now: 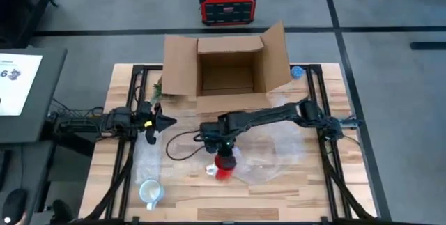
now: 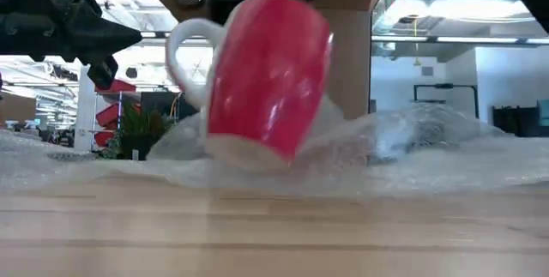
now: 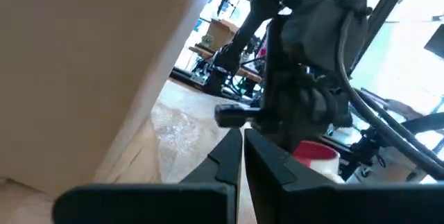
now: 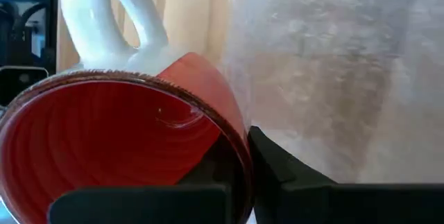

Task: Wrap mug
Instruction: Wrap the red mug with bubble wrap

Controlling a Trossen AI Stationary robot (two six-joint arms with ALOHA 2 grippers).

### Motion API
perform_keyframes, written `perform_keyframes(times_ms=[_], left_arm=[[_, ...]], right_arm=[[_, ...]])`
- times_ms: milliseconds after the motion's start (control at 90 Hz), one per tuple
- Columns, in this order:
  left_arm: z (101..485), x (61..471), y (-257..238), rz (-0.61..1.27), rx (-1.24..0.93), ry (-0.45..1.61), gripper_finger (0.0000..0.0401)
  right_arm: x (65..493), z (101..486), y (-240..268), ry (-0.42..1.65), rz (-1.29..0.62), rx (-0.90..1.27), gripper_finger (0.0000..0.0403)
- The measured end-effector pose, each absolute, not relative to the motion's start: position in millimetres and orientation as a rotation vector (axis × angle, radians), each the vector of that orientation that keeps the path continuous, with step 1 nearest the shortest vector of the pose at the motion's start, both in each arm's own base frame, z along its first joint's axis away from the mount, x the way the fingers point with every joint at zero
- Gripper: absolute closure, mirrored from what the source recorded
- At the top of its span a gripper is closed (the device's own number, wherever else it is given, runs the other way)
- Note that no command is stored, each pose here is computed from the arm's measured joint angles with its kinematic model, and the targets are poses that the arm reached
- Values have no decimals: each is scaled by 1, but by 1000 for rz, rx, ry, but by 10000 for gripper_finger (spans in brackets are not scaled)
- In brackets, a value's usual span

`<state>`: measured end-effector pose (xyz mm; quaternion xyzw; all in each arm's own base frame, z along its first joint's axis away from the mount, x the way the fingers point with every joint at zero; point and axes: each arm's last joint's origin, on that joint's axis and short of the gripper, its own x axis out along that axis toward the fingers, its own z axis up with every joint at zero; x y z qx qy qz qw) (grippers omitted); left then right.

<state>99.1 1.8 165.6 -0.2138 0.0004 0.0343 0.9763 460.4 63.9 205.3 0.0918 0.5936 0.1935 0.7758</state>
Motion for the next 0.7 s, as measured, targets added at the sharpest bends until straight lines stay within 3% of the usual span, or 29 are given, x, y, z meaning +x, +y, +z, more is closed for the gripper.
perform_keyframes(times_ms=[322,700], left_arm=[[163,101,2,77,-430,33,401],[163,101,2,77,-430,30,401]], right_arm=[[458,208,77,1288,350,156,382],[457,211,94,1264,382,157,233]])
